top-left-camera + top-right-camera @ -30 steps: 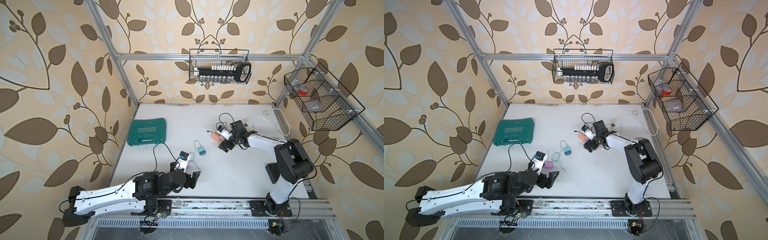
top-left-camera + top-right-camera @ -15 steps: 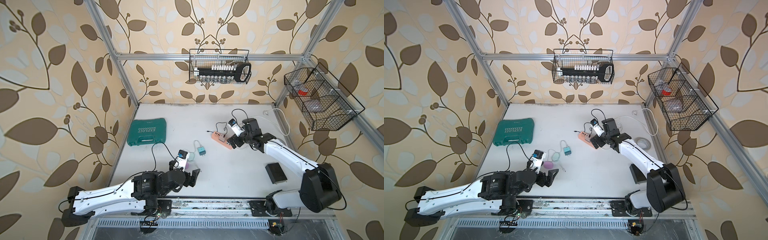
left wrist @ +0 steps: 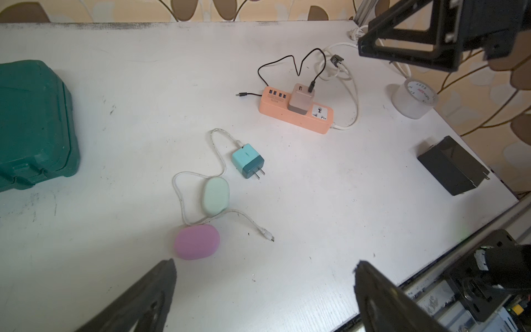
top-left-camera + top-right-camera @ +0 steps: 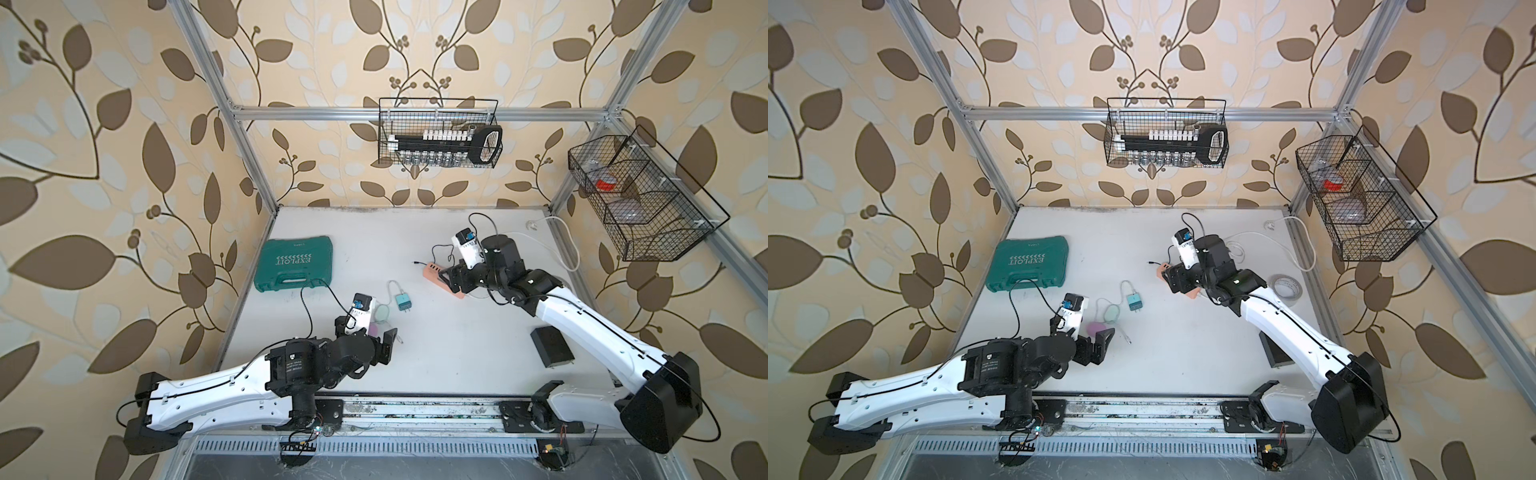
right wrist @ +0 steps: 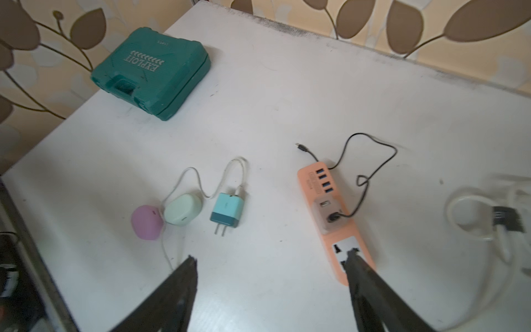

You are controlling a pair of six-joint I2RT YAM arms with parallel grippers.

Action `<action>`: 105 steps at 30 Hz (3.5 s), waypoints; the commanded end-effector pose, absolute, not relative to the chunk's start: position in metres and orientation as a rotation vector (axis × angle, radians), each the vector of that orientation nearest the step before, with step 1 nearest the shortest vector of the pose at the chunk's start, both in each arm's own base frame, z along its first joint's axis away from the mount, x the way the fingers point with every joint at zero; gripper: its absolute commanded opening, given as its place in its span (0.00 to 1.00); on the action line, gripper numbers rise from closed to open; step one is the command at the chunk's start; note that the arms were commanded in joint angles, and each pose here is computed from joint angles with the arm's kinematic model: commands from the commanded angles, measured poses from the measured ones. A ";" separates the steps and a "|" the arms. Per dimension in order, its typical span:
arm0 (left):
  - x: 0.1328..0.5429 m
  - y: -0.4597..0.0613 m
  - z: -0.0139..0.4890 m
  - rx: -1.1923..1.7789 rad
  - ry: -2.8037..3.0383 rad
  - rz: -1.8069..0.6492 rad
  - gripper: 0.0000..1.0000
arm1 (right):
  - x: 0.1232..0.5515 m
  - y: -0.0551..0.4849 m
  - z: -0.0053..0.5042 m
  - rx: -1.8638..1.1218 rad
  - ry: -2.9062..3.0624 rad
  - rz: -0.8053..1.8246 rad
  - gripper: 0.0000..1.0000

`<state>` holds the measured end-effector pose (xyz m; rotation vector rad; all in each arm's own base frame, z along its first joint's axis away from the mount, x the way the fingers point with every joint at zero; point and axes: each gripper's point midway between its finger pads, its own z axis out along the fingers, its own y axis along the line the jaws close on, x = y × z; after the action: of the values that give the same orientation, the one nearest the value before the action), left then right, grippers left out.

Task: Charge the bluetooth headset
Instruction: Pick up the charging cable from the center of the board.

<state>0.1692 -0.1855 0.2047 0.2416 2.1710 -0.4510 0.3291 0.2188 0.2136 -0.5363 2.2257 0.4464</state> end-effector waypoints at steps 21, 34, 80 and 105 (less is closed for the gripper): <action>0.173 -0.161 0.211 0.087 2.260 -0.494 0.99 | 0.451 0.256 0.112 -0.692 2.642 0.032 0.57; 0.174 -0.151 0.212 0.074 2.259 -0.446 0.99 | 0.470 0.261 0.077 -0.956 2.700 0.206 0.51; 0.171 -0.145 0.202 0.029 2.281 -0.444 0.99 | 0.478 0.284 -0.002 -1.048 2.730 0.217 0.06; 0.174 -0.151 0.221 0.059 2.244 -0.474 0.99 | 0.427 0.313 0.183 -0.926 2.347 0.515 0.00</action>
<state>0.1670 -0.1514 0.1995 0.0828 2.3004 -0.4597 0.4404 0.3038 0.1650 -0.9418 2.3908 0.4304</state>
